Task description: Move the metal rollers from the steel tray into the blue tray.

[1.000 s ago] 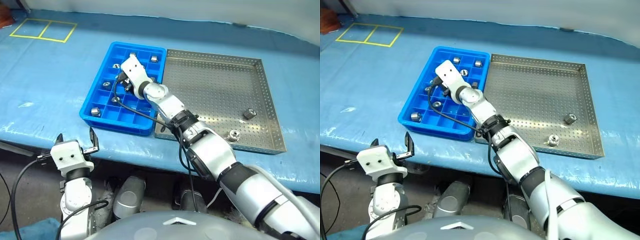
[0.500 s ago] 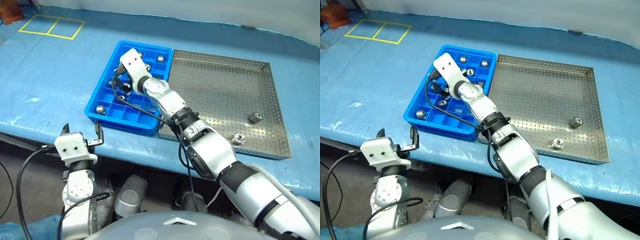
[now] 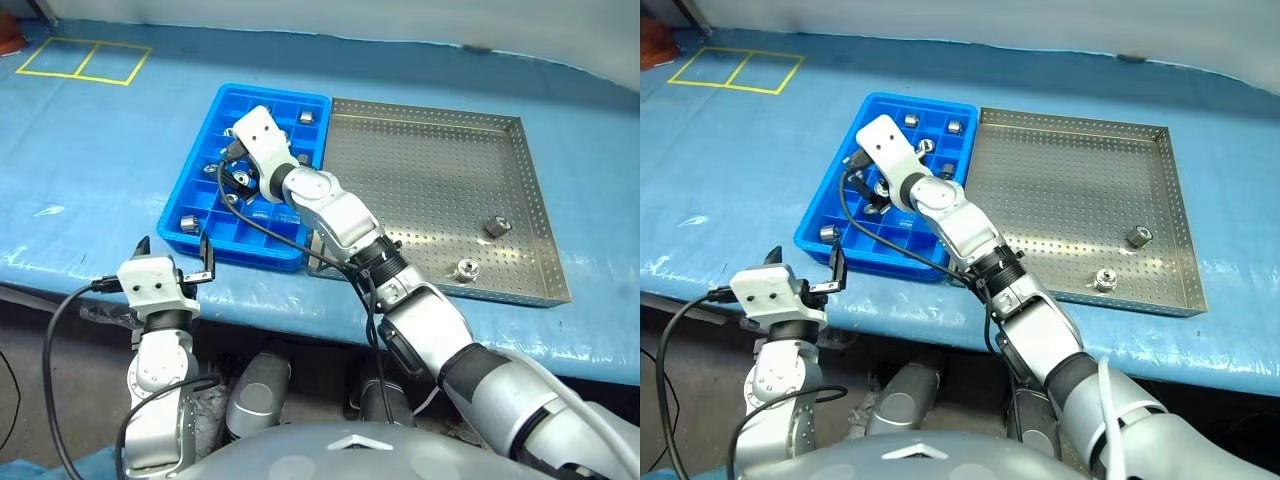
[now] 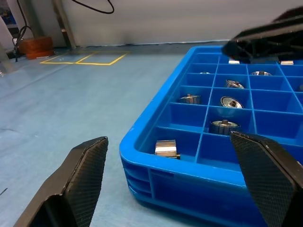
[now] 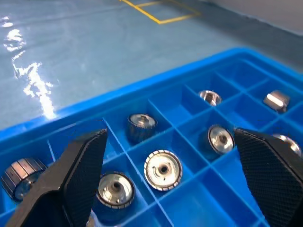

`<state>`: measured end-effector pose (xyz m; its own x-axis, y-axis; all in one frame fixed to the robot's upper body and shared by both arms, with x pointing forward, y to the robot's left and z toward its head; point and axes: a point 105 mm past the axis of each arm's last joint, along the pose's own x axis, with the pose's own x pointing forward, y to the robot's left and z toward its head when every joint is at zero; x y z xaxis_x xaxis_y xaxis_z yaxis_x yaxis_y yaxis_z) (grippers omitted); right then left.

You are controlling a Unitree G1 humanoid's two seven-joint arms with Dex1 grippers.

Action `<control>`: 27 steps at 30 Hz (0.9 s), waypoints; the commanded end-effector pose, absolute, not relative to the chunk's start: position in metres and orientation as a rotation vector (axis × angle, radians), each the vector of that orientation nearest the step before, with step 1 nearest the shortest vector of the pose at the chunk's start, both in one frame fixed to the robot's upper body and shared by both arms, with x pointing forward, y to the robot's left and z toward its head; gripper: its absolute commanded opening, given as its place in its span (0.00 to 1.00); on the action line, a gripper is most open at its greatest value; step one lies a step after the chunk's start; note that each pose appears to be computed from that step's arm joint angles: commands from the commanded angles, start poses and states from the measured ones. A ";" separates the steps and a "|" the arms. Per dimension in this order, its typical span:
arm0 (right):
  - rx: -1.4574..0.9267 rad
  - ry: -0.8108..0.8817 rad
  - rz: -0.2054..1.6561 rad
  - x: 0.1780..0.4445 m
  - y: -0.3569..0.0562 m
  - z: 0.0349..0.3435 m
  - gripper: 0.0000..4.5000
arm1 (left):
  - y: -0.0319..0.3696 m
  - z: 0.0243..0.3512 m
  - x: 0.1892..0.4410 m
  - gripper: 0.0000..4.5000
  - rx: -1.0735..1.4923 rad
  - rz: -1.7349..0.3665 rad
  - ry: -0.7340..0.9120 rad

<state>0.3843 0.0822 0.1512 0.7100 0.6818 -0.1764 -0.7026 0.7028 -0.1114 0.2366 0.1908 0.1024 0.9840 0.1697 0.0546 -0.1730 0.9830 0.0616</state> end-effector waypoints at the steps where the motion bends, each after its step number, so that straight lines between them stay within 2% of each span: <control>1: -0.042 0.113 0.819 0.366 0.108 0.170 1.00 | 0.186 0.105 0.241 1.00 0.059 0.144 -0.063; 7: -0.123 0.156 0.839 0.370 0.107 0.169 1.00 | 0.179 0.104 0.247 1.00 0.052 0.115 -0.059; 15: -0.188 0.126 0.887 0.372 0.123 0.180 1.00 | 0.178 0.102 0.246 1.00 0.046 0.151 -0.064; 21: -0.210 0.101 0.954 0.364 0.141 0.184 1.00 | 0.202 0.113 0.227 1.00 0.092 0.322 -0.119; 27: -0.248 0.142 0.984 0.362 0.150 0.169 1.00 | 0.227 0.123 0.207 1.00 0.139 0.473 -0.141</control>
<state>0.3966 0.0877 0.1355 0.6494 0.6874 -0.3253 -0.7524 0.6428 -0.1436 0.2136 0.2213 0.1048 0.9064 0.4125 0.0916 -0.4203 0.9022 0.0967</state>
